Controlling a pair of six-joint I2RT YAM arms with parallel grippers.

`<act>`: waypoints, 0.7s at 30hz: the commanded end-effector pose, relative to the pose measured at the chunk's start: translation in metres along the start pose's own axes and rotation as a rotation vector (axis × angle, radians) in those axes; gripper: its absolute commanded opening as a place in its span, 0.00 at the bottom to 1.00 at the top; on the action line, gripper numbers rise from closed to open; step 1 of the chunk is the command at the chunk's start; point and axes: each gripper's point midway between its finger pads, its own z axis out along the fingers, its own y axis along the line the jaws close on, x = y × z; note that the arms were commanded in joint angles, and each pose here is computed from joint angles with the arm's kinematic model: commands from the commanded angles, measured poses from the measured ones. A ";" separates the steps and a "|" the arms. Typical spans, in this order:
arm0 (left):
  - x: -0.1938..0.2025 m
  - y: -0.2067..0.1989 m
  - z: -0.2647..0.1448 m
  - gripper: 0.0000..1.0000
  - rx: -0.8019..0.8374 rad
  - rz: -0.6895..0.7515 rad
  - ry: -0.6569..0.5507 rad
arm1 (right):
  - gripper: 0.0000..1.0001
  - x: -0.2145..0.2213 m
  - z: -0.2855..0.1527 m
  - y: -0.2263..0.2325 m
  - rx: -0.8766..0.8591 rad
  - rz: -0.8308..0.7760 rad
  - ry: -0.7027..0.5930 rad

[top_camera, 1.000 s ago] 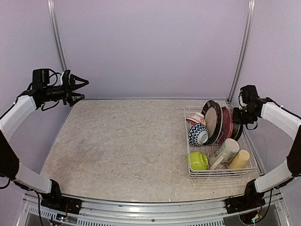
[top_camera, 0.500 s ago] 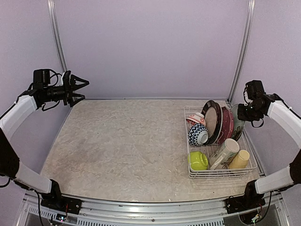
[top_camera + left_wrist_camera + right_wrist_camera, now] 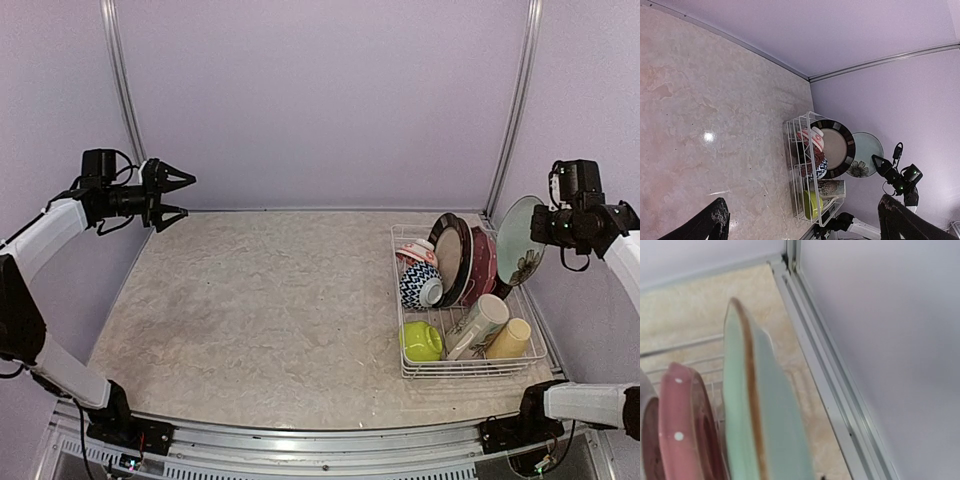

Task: Unload the mixed dishes from the dish rack
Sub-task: Grab the plate from the dish rack, then pass from the right arm to the left

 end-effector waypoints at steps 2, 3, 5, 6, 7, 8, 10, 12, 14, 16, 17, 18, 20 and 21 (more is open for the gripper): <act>0.000 -0.014 0.002 0.99 -0.008 0.030 -0.012 | 0.00 -0.054 -0.047 -0.003 -0.070 0.098 -0.250; 0.001 -0.017 0.002 0.99 -0.007 0.042 -0.016 | 0.00 -0.059 -0.054 -0.002 -0.086 0.112 -0.272; 0.004 -0.021 0.002 0.99 0.001 0.066 -0.017 | 0.00 -0.067 -0.066 -0.004 -0.102 0.138 -0.308; 0.004 -0.023 0.001 0.99 0.002 0.074 -0.019 | 0.00 -0.072 -0.073 -0.004 -0.114 0.152 -0.327; 0.013 -0.030 0.007 0.99 0.019 0.090 0.008 | 0.00 -0.076 -0.079 -0.004 -0.129 0.165 -0.342; 0.017 -0.034 0.009 0.99 0.032 0.098 0.023 | 0.00 -0.080 -0.084 -0.002 -0.149 0.178 -0.354; 0.024 -0.040 0.012 0.99 0.060 0.107 0.050 | 0.00 -0.088 -0.094 0.005 -0.212 0.205 -0.377; 0.032 -0.047 0.016 0.99 0.100 0.106 0.089 | 0.00 -0.097 -0.105 0.019 -0.312 0.235 -0.399; 0.039 -0.051 0.021 0.98 0.139 0.099 0.125 | 0.00 -0.105 -0.114 0.035 -0.425 0.270 -0.419; 0.048 -0.056 0.026 0.98 0.180 0.091 0.157 | 0.00 -0.111 -0.122 0.049 -0.538 0.316 -0.434; 0.052 -0.058 0.028 0.98 0.201 0.086 0.174 | 0.00 -0.114 -0.125 0.057 -0.591 0.333 -0.438; 0.058 -0.062 0.031 0.98 0.224 0.088 0.192 | 0.00 -0.116 -0.126 0.064 -0.641 0.351 -0.437; 0.069 -0.069 0.036 0.98 0.256 0.091 0.231 | 0.00 -0.118 -0.125 0.081 -0.753 0.391 -0.421; 0.078 -0.073 0.041 0.98 0.268 0.096 0.258 | 0.00 -0.119 -0.123 0.093 -0.829 0.413 -0.406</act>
